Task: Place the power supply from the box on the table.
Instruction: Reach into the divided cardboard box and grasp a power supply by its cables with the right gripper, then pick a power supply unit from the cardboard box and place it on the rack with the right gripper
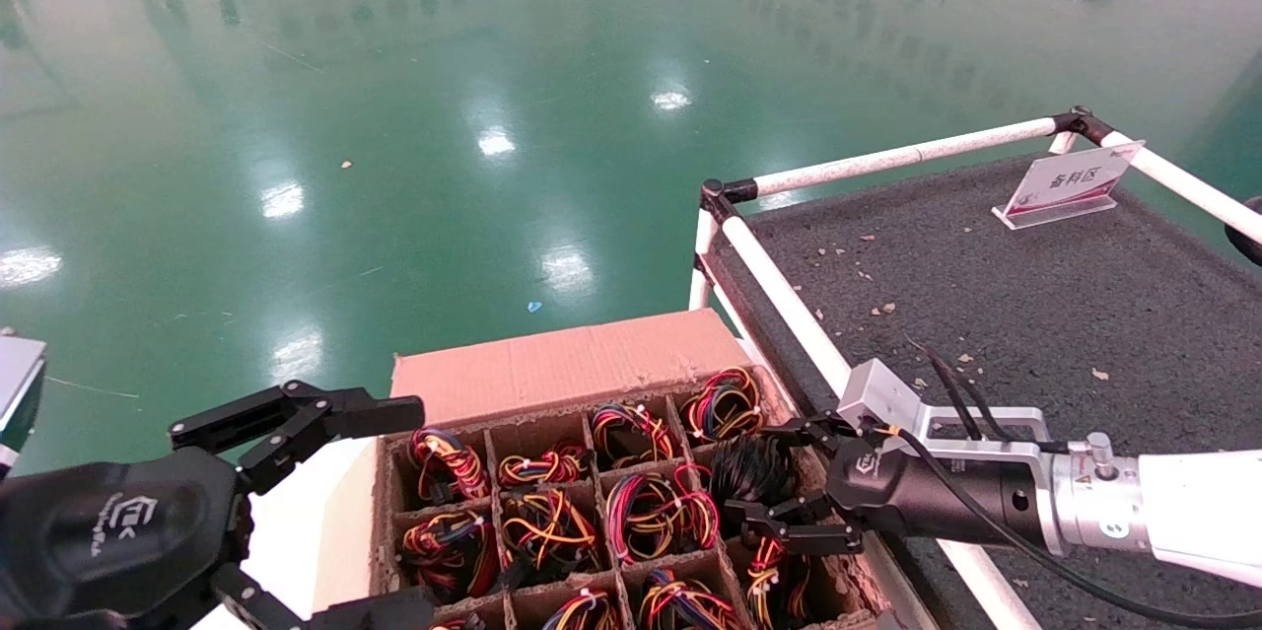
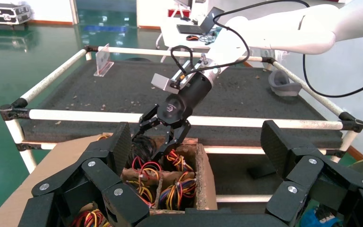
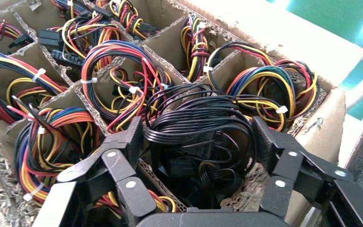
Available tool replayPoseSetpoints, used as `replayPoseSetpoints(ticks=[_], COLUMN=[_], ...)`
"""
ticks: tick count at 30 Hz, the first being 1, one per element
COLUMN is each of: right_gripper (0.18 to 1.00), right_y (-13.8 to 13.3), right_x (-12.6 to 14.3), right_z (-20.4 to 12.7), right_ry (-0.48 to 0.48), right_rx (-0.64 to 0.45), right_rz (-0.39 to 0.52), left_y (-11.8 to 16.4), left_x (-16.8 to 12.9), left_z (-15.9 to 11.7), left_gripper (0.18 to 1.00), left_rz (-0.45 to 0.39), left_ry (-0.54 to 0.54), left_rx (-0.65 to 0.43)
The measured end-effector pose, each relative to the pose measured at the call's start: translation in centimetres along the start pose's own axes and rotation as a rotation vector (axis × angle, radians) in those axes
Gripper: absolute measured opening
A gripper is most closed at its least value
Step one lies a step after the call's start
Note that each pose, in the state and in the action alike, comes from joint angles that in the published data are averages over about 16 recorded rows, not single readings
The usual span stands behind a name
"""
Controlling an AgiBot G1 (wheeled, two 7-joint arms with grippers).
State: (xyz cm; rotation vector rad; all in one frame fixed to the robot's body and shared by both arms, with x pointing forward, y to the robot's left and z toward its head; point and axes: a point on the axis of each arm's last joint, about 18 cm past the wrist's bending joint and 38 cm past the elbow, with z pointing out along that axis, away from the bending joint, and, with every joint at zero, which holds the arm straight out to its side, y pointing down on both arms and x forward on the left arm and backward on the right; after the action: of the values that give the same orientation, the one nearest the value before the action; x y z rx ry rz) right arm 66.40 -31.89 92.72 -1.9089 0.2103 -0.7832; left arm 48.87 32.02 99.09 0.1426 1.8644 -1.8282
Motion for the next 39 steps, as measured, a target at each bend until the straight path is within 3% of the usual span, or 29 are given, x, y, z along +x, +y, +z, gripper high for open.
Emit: replayPoseSetpoints(ticks=[6, 22, 28, 39], right_gripper=[0.791, 0.417, 0.326, 0.271], right_y=[0.1, 0.1, -0.9, -4.6], right_x=[-0.1, 0.0, -0.1, 0.5], right_z=[0.0, -0.1, -1.0, -4.0], right_ry=[-0.006, -0.009, -0.03, -0.073], right_rx=[-0.002, 0.015, 0.05, 0.166], right_rz=[0.003, 0.049, 0.091, 0.215], left_y=[0.0, 0.0, 0.0, 0.0], left_x=[0.0, 0.0, 0.0, 0.0], left_z=[0.0, 0.0, 0.0, 0.0], left_gripper=[1.001, 1.001, 1.001, 1.001], left_rz=[0.0, 0.0, 0.0, 0.0], left_ry=[0.0, 0.0, 0.0, 0.0], left_rx=[0.0, 0.0, 0.0, 0.0])
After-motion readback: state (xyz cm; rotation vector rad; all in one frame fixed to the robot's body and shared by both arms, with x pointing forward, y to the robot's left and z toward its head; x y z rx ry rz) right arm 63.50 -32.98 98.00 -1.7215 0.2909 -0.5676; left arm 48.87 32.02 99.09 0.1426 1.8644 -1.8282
